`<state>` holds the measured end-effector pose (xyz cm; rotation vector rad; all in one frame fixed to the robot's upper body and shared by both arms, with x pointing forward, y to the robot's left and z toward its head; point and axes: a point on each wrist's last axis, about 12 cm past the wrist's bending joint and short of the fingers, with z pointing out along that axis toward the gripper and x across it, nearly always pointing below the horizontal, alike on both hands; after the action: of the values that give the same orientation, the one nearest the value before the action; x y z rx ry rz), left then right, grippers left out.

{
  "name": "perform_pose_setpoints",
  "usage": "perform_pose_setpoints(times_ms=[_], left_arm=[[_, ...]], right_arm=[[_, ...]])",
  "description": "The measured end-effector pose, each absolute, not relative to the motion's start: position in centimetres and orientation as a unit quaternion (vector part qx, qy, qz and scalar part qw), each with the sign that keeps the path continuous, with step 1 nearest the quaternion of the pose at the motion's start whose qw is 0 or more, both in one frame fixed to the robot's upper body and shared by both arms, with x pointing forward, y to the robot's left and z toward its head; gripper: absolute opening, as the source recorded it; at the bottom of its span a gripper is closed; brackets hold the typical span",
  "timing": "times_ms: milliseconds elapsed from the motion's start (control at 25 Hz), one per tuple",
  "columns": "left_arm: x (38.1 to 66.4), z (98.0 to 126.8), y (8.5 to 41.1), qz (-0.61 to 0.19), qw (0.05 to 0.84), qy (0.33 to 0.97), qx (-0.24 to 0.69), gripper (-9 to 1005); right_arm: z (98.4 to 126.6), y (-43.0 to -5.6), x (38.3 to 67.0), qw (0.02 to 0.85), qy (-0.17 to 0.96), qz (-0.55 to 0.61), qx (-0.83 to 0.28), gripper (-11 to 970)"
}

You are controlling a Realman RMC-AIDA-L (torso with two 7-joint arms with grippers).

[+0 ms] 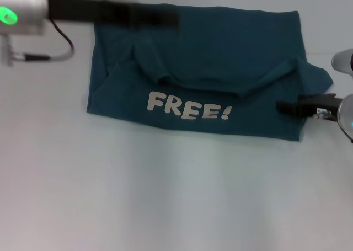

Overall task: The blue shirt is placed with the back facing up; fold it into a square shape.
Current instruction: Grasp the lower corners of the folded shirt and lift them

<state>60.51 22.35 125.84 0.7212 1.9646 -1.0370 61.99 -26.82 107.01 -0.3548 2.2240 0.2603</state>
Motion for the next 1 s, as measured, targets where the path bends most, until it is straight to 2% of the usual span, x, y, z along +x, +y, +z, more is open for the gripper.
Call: perform_pose_setpoints(times_ms=[120,320,600,880,1000], left_arm=[[61.4,124.1,21.6,-0.359,0.365,0.805,0.300,365],[62.7,121.1,23.0,-0.277,0.359,0.844,0.287,364],[62.3,118.4,24.2,-0.334,0.371,0.834,0.233,364],[63.0,115.1,26.9,-0.293,0.426,0.843,0.146,362],[63.3,114.8,28.2,-0.313,0.457,0.827,0.093,353]], right_arm=[[106.4,-27.0,61.5,0.414,0.894,0.110,-0.132,645],[105.8,-26.9,61.0,0.406,0.898,0.128,-0.116,645],[106.3,-26.8,61.3,0.415,0.893,0.137,-0.113,645],[107.0,-26.4,62.0,0.435,0.880,0.130,-0.136,644],[107.5,-26.2,62.4,0.442,0.876,0.130,-0.141,644]])
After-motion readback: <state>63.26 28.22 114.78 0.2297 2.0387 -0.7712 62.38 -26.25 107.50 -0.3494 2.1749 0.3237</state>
